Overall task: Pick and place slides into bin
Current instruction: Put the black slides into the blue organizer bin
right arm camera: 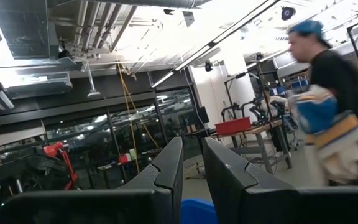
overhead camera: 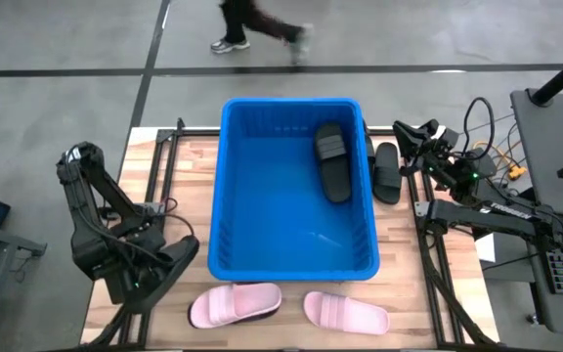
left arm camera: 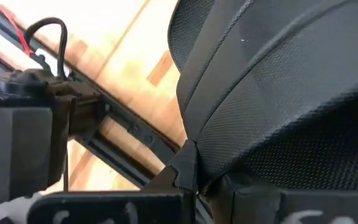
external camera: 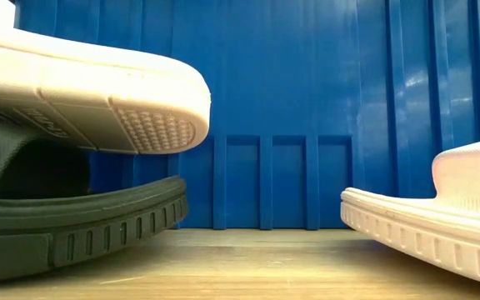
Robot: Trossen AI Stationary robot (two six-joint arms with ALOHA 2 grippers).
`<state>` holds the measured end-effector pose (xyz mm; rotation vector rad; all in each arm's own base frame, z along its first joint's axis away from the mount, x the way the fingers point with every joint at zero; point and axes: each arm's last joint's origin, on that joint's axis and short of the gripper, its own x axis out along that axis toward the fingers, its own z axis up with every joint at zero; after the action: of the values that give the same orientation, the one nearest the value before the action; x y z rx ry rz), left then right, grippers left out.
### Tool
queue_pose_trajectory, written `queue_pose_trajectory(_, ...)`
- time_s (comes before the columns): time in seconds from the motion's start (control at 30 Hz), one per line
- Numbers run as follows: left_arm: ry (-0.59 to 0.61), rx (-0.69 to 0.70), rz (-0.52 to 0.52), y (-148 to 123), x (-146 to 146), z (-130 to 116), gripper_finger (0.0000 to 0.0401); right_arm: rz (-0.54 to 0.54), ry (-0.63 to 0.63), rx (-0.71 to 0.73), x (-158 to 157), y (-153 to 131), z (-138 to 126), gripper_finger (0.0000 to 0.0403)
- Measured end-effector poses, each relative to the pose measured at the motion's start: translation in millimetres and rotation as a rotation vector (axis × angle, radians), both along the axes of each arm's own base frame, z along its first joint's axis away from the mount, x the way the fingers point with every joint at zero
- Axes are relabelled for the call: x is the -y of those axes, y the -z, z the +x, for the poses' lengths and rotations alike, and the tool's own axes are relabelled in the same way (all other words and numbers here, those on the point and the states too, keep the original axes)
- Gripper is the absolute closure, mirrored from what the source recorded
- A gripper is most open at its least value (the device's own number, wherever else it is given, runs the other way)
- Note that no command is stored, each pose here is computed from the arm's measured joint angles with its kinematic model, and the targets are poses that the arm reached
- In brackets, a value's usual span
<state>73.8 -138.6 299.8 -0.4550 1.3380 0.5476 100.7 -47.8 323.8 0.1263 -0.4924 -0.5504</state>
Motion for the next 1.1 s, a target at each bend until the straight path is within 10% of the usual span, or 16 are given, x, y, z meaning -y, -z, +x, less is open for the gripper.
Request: queue_pose_trajectory(1.1,-0.002,0.432,-0.006,-45.7,-19.1,2.3,0.0401,-0.019,0.011,-0.014,0.0,-0.1,0.0,0.0346)
